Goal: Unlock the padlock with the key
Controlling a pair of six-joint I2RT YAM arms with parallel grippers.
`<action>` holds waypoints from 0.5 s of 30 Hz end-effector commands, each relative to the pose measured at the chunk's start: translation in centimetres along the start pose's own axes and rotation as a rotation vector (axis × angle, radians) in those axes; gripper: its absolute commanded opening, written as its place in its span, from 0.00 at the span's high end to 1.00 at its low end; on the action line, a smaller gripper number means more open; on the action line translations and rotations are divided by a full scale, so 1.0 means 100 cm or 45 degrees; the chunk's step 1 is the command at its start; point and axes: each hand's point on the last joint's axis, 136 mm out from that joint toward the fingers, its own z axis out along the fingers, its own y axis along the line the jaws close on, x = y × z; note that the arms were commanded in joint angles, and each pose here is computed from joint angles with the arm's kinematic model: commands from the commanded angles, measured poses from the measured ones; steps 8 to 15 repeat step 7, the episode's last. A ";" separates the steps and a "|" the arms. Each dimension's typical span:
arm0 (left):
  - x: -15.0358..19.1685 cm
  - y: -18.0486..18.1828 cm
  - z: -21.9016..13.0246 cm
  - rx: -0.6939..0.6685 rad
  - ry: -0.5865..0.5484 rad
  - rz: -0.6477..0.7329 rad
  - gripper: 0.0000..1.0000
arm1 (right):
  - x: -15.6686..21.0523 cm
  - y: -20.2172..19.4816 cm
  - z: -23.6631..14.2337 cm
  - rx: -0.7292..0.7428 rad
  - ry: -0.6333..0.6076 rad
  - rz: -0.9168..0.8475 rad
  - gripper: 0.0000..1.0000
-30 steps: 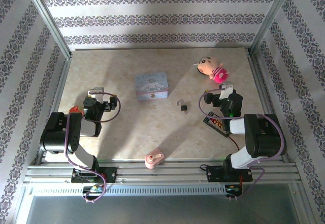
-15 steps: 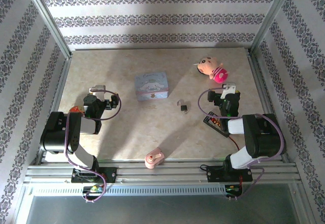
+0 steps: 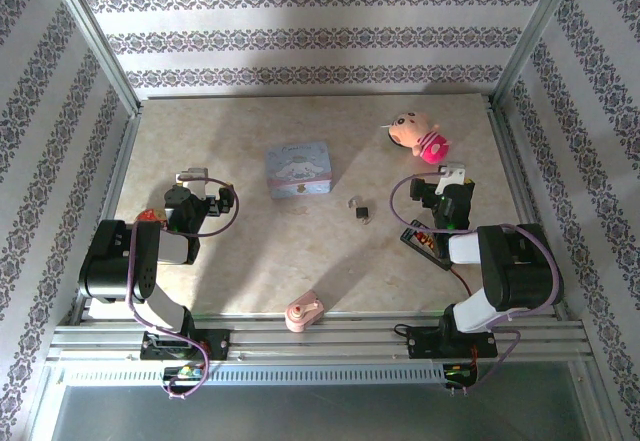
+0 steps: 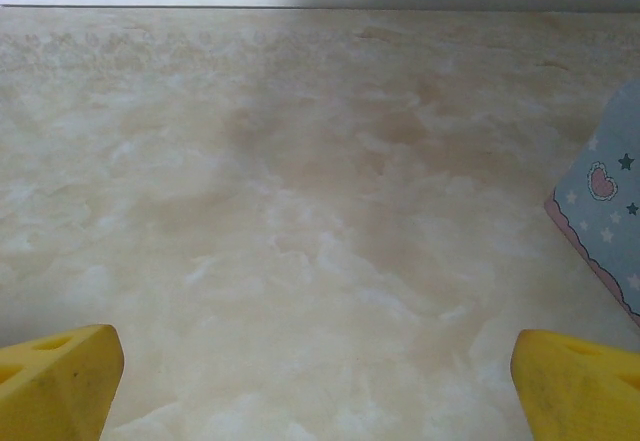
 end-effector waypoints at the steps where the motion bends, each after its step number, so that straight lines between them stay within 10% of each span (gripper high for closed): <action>1: -0.007 -0.003 0.002 0.019 -0.013 0.030 0.01 | -0.010 0.000 -0.002 0.008 -0.046 0.024 0.02; 15: -0.006 -0.003 0.001 0.021 -0.013 0.030 0.01 | -0.010 0.000 -0.002 0.009 -0.046 0.024 0.02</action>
